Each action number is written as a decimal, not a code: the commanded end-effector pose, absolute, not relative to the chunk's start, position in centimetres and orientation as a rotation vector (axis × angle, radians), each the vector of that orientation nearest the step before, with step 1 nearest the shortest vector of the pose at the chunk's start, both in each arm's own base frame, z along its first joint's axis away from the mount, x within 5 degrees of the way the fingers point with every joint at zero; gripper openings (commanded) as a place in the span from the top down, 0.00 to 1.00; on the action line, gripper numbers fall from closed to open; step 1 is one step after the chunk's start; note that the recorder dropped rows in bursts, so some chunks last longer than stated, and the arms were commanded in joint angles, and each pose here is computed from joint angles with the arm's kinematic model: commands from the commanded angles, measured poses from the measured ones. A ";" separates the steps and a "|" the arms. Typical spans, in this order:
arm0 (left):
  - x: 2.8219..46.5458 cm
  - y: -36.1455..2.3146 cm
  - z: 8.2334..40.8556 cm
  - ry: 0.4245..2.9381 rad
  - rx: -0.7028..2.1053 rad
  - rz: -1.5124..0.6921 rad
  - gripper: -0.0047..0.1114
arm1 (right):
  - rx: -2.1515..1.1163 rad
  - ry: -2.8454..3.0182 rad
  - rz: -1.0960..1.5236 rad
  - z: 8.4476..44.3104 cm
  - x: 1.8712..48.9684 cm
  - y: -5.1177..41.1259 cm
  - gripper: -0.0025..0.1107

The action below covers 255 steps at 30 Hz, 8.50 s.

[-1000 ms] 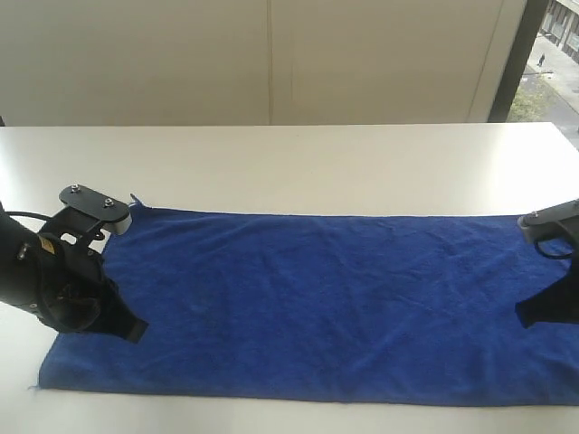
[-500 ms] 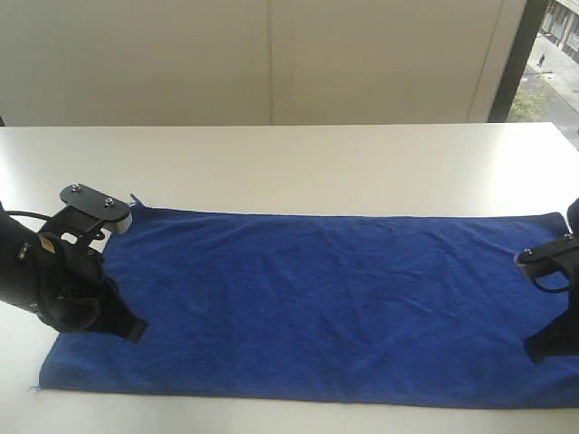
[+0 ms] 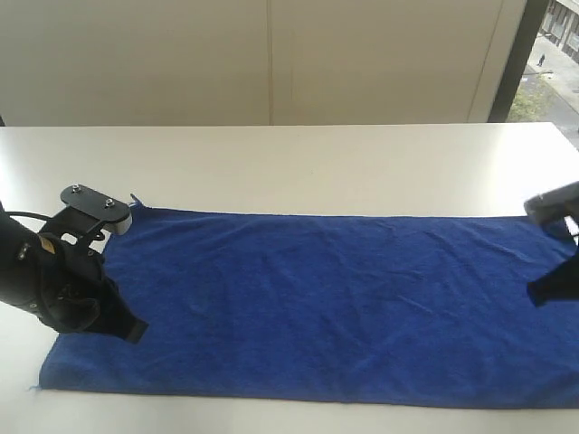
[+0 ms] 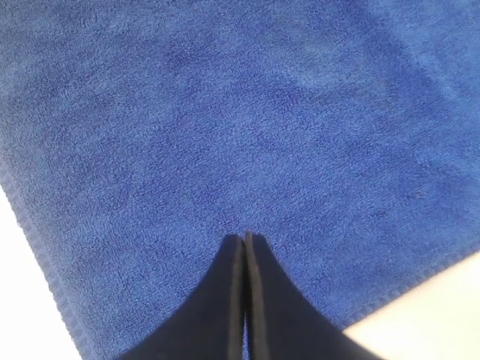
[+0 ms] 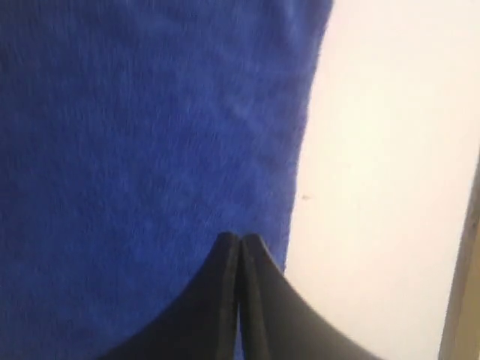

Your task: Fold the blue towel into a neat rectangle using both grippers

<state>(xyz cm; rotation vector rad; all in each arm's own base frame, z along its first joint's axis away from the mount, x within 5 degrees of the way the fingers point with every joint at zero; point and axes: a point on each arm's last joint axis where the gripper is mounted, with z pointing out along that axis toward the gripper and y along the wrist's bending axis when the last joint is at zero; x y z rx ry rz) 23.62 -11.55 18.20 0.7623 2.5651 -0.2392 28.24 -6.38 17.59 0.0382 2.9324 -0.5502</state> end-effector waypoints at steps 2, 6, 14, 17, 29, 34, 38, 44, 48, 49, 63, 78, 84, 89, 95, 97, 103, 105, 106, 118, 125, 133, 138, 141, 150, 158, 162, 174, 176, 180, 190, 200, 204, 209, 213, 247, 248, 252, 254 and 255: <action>23.2 -11.6 18.2 2.578 0.771 -0.253 0.96 | 0.225 2.837 -0.466 20.5 30.1 -9.2 0.83; 23.2 -11.6 18.2 2.578 0.765 -0.256 0.96 | 0.160 2.891 -0.249 19.9 31.2 -11.0 0.64; 23.2 -11.6 18.2 2.579 0.762 -0.259 0.96 | 0.205 2.885 -0.200 16.0 32.3 -13.9 0.60; 23.2 -11.6 18.2 2.579 0.762 -0.259 0.96 | 0.207 2.889 -0.206 15.2 32.4 -14.9 0.60; 23.6 -11.7 18.4 2.536 0.718 -0.261 0.96 | 0.230 2.953 -0.047 12.4 33.9 -15.9 0.60; 23.6 -11.7 18.4 2.536 0.718 -0.261 0.96 | 0.230 2.981 -0.034 12.3 33.6 -15.9 0.60; 23.6 -11.7 18.4 2.532 0.716 -0.261 0.96 | 0.230 3.004 -0.019 12.6 33.3 -15.7 0.60; 23.6 -11.7 18.5 2.531 0.716 -0.260 0.96 | 0.238 3.059 0.021 12.7 32.8 -15.4 0.61; 23.6 -11.7 18.5 2.526 0.731 -0.256 0.96 | 0.230 3.060 0.012 12.7 32.8 -15.5 0.61; 23.6 -11.7 18.5 2.526 0.731 -0.256 0.96 | 0.225 3.054 0.003 12.9 32.9 -15.6 0.61; 23.6 -11.7 18.5 2.526 0.731 -0.256 0.96 | 0.250 3.011 -0.034 15.0 33.3 -15.9 0.61; 23.5 -11.7 18.4 2.537 0.736 -0.259 0.96 | 0.300 2.794 -0.085 15.3 35.4 -16.4 0.72; 23.4 -11.7 18.4 2.549 0.742 -0.262 0.96 | 0.248 2.749 0.012 14.3 37.7 -16.0 0.98; 23.4 -11.7 18.3 2.552 0.744 -0.263 0.96 | 0.250 2.740 0.005 13.1 39.1 -16.6 0.98; 23.4 -11.7 18.3 2.552 0.744 -0.263 0.96 | 0.237 2.721 -0.019 12.6 40.3 -17.3 0.98; 23.4 -11.7 18.3 2.552 0.744 -0.263 0.96 | 0.220 2.723 -0.035 12.5 40.6 -17.5 0.98; 23.4 -11.7 18.3 2.554 0.740 -0.266 0.96 | 0.210 2.712 -0.053 12.4 41.1 -17.8 0.98; 23.4 -11.7 18.3 2.554 0.737 -0.268 0.96 | 0.209 2.681 -0.073 13.0 41.2 -17.9 0.98; 23.4 -11.7 18.3 2.556 0.738 -0.269 0.96 | 0.208 2.675 -0.075 13.3 41.2 -17.9 0.98; 23.4 -11.8 18.3 2.561 0.719 -0.283 0.96 | 0.175 2.835 0.064 18.5 38.3 -16.1 0.77; 23.4 -11.8 18.4 2.557 0.723 -0.281 0.96 | 0.271 3.067 0.028 15.3 34.7 -15.5 0.60; 23.4 -11.8 18.4 2.548 0.748 -0.275 0.96 | 0.194 2.969 -0.121 14.5 33.3 -15.4 0.60; 23.4 -11.8 18.4 2.547 0.751 -0.274 0.96 | 0.191 2.918 -0.146 14.6 33.7 -15.6 0.60; 23.4 -11.8 18.4 2.546 0.750 -0.274 0.96 | 0.202 2.902 -0.151 14.6 33.9 -15.7 0.60; 23.3 -11.8 18.3 2.556 0.755 -0.277 0.96 | 0.228 2.882 -0.148 14.7 34.0 -15.7 0.60; 23.3 -11.8 18.3 2.555 0.752 -0.278 0.96 | 0.280 2.892 -0.090 13.9 34.1 -15.5 0.60; 23.3 -11.8 18.3 2.555 0.752 -0.278 0.96 | 0.283 2.920 -0.077 13.0 34.1 -15.5 0.60; 23.4 -11.8 18.4 2.547 0.745 -0.277 0.96 | 0.287 2.964 -0.054 12.3 33.8 -15.3 0.63; 23.4 -11.8 18.4 2.547 0.745 -0.277 0.96 | 0.288 2.965 -0.054 11.9 33.5 -15.2 0.68; 23.4 -11.8 18.4 2.547 0.745 -0.277 0.96 | 0.288 2.958 -0.059 11.4 33.2 -15.1 0.78; 23.5 -11.8 18.4 2.540 0.742 -0.275 0.96 | 0.325 2.831 -0.055 15.4 33.6 -14.6 0.98; 23.6 -11.8 18.5 2.524 0.734 -0.271 0.96 | 0.042 2.755 -0.002 18.7 35.8 -7.0 0.98; 23.5 -11.7 18.8 2.514 0.741 -0.267 0.96 | -0.086 2.712 0.084 20.2 37.4 -2.1 0.98; 23.2 -11.6 20.0 2.463 0.747 -0.261 0.96 | -0.299 2.606 0.193 22.5 38.9 5.9 0.98; 22.8 -11.4 21.2 2.415 0.743 -0.260 0.96 | -0.417 2.535 0.268 23.6 39.8 12.1 0.98; 20.0 -5.8 27.8 2.285 0.464 -0.215 0.96 | -1.048 2.366 0.072 25.5 42.0 27.3 0.69; 19.9 -5.9 27.7 2.297 0.459 -0.230 0.96 | -1.052 2.411 -0.024 25.2 42.4 25.9 0.76; 19.5 -6.2 27.5 2.338 0.432 -0.310 0.96 | -0.989 2.588 -0.131 22.5 44.0 20.5 0.97; 19.3 -6.3 27.3 2.353 0.454 -0.322 0.96 | -0.975 2.643 -0.121 21.0 44.1 19.1 0.98; 19.2 -6.3 27.1 2.357 0.459 -0.329 0.96 | -0.980 2.657 -0.110 20.4 44.1 18.7 0.98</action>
